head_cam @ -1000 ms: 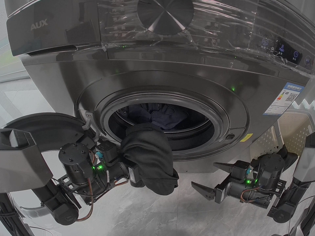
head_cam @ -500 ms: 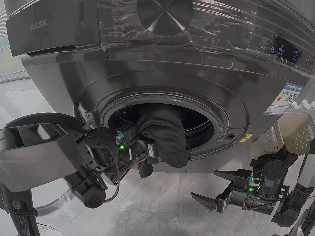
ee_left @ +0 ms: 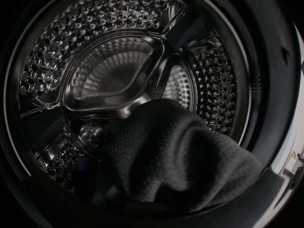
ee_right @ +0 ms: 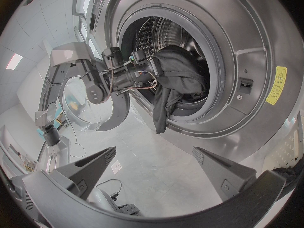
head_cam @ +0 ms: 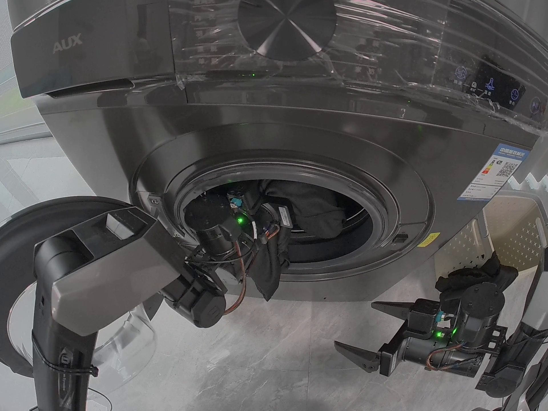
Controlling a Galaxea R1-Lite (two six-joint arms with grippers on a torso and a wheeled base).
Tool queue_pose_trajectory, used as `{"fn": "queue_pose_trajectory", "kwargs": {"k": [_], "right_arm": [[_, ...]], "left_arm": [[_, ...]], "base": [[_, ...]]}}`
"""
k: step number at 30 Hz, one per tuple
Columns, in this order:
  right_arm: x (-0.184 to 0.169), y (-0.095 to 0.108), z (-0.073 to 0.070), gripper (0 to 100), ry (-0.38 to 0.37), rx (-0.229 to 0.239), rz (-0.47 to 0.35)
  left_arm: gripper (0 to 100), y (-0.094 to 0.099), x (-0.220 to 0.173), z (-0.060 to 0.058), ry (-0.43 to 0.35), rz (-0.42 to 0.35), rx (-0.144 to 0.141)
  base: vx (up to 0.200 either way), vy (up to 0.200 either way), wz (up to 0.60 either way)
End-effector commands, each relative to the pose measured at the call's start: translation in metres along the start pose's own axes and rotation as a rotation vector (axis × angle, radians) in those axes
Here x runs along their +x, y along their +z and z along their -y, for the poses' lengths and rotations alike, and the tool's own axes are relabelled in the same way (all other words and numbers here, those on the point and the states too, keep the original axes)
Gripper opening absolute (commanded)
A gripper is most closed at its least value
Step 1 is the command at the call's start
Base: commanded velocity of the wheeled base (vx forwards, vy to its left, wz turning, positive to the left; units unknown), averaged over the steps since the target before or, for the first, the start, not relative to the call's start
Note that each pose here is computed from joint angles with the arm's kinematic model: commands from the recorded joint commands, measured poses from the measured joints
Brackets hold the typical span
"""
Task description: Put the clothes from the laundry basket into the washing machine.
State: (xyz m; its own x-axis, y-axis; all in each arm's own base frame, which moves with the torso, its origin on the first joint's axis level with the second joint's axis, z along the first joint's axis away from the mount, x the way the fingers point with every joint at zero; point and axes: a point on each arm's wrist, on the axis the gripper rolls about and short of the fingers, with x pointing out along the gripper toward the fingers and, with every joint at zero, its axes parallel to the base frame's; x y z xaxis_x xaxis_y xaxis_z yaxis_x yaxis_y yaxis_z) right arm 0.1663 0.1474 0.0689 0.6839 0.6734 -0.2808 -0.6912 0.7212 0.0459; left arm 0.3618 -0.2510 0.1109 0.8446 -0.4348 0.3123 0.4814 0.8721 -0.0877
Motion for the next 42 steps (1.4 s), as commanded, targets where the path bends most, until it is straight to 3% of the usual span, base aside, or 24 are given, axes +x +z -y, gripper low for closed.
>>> {"fn": "queue_pose_trajectory", "kwargs": {"k": [1,8,11,12,14,21,28,29,33,35,38,42], "right_arm": [[0.001,0.001,0.0,100,-0.002,0.002,0.009],[0.002,0.003,0.002,100,-0.014,0.003,0.022],[0.009,0.01,0.005,100,-0.063,0.009,0.057],[0.017,0.019,0.01,100,-0.144,0.04,0.103],[0.021,0.024,0.011,100,-0.186,0.058,0.133],[0.021,0.024,0.01,100,-0.193,0.062,0.135],[0.021,0.023,0.006,100,-0.173,0.06,0.127],[0.021,0.023,0.006,100,-0.173,0.06,0.127],[0.021,0.023,0.007,100,-0.174,0.06,0.13],[0.021,0.023,0.007,100,-0.172,0.06,0.13],[0.021,0.024,0.007,100,-0.171,0.06,0.131],[0.022,0.024,0.006,100,-0.168,0.059,0.134]], "left_arm": [[0,-0.028,0.019,-0.011,0.037,-0.011,0.009],[0,-0.019,0.039,-0.015,0.055,0.014,0.017],[0,-0.018,0.046,-0.014,0.075,0.037,0.015],[0,-0.017,0.052,-0.013,0.093,0.059,0.014],[0,-0.018,0.057,-0.014,0.097,0.067,0.015],[0,-0.017,0.072,-0.023,0.123,0.095,0.02],[0,-0.029,0.079,-0.021,0.141,0.09,0.018],[100,-0.03,0.079,-0.02,0.139,0.088,0.016],[100,-0.027,0.078,-0.017,0.135,0.082,0.013],[100,-0.012,0.074,-0.015,0.136,0.077,0.01],[100,0.007,0.059,-0.015,0.138,0.003,0.017],[100,0.002,0.047,-0.016,0.13,-0.107,0.034]], "base": [[0.0,0.0,0.0],[0.0,0.0,0.0],[0.0,0.0,0.0],[0.0,0.0,0.0],[0.0,0.0,0.0],[0.0,0.0,0.0],[0.0,0.0,0.0],[0.0,0.0,0.0],[0.0,0.0,0.0],[0.0,0.0,0.0],[0.0,0.0,0.0],[0.0,0.0,0.0]]}}
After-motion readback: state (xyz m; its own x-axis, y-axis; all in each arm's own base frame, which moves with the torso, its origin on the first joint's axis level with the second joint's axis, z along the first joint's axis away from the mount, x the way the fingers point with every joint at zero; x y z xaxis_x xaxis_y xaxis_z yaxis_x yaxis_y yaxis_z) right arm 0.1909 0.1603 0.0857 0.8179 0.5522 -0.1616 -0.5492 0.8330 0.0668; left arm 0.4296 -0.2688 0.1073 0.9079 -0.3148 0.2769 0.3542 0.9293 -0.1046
